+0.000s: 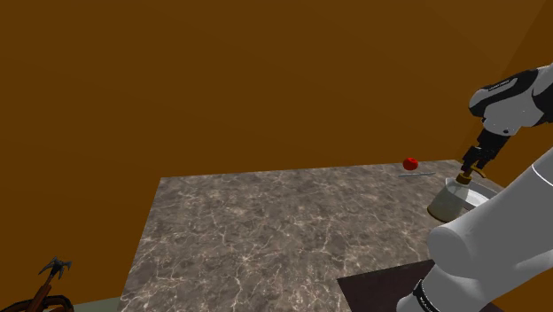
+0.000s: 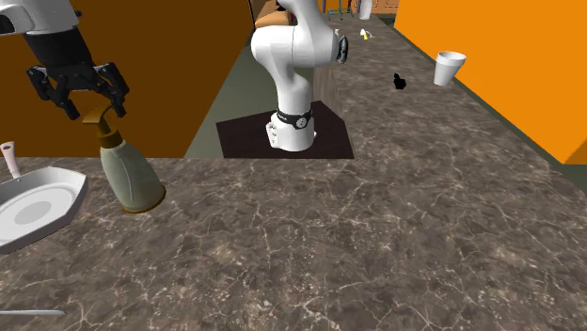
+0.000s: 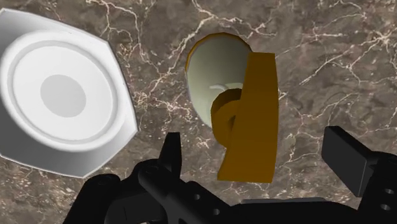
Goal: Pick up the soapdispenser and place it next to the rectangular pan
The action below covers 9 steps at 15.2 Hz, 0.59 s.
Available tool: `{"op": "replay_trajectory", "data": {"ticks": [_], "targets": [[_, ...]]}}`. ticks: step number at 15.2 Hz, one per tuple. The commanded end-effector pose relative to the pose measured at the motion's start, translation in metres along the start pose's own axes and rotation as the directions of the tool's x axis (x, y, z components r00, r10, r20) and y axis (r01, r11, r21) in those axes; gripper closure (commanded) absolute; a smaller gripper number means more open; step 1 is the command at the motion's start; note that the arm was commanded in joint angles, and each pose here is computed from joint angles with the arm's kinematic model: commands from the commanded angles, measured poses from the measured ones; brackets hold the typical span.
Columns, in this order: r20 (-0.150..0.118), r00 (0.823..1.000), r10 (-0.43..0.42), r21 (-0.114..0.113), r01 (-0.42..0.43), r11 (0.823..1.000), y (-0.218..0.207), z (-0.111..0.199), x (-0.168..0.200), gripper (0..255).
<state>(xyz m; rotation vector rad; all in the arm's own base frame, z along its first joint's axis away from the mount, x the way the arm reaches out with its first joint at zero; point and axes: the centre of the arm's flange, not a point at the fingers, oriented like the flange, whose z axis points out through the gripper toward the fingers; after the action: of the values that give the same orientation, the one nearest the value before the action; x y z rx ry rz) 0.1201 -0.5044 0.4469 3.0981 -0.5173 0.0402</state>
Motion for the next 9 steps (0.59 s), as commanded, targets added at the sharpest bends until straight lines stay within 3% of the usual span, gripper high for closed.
{"op": "replay_trajectory", "data": {"ticks": [1, 3, 9], "targets": [[0.0, 1.0, 0.0, 0.001, 0.0, 1.0, 0.001, -0.02, 0.0, 0], [0.0, 1.0, 0.0, 0.001, 0.0, 1.0, 0.001, -0.043, 0.0, 0], [0.0, 1.0, 0.0, 0.001, 0.0, 1.0, 0.001, -0.043, 0.0, 0]]}}
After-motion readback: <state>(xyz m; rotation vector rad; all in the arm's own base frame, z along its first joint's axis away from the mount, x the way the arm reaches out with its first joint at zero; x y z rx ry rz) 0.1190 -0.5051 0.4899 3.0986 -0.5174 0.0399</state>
